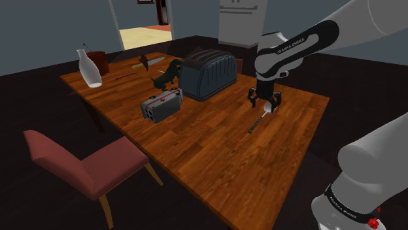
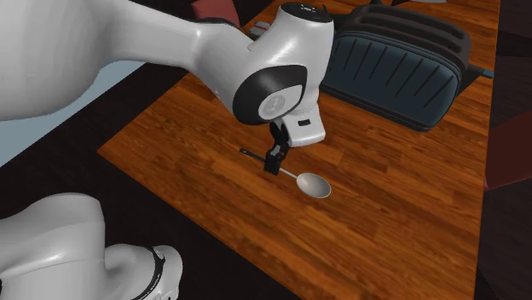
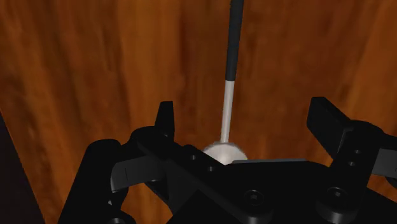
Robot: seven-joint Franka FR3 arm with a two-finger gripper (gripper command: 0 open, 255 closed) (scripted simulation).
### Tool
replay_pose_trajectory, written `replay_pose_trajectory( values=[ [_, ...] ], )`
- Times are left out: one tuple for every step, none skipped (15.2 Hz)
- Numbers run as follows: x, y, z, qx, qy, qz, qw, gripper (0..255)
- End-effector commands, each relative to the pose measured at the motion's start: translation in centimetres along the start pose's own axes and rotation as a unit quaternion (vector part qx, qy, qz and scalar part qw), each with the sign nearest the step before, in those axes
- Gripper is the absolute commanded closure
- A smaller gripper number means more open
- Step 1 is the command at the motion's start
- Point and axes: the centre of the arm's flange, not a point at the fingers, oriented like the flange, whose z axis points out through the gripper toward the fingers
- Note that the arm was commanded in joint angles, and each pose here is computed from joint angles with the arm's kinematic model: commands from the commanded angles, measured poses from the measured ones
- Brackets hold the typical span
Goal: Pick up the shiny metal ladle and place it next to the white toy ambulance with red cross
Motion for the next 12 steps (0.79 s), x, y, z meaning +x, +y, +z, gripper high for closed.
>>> replay_pose_trajectory(
  values=[
    [0.6, 0.1, 1.2, -0.003, -0.001, 0.025, 0.9997, 0],
    [0.6, 0.1, 1.7, -0.003, -0.001, 0.025, 0.9997, 0],
    [0.6, 0.1, 2.3, -0.003, -0.001, 0.025, 0.9997, 0],
    [0.6, 0.1, 2.8, -0.003, -0.001, 0.025, 0.9997, 0],
    [0.6, 0.1, 3.3, -0.003, -0.001, 0.025, 0.9997, 0],
    [0.6, 0.1, 3.8, -0.003, -0.001, 0.025, 0.9997, 0],
    [0.6, 0.1, 4.7, -0.003, -0.001, 0.025, 0.9997, 0],
    [0.6, 0.1, 4.7, -0.003, -0.001, 0.025, 0.9997, 0],
    [0.6, 0.1, 4.7, -0.003, -0.001, 0.025, 0.9997, 0],
    [0.6, 0.1, 4.7, -0.003, -0.001, 0.025, 0.9997, 0],
    [0.6, 0.1, 4.7, -0.003, -0.001, 0.025, 0.9997, 0],
    [0.6, 0.1, 4.7, -0.003, -0.001, 0.025, 0.9997, 0]
  ],
)
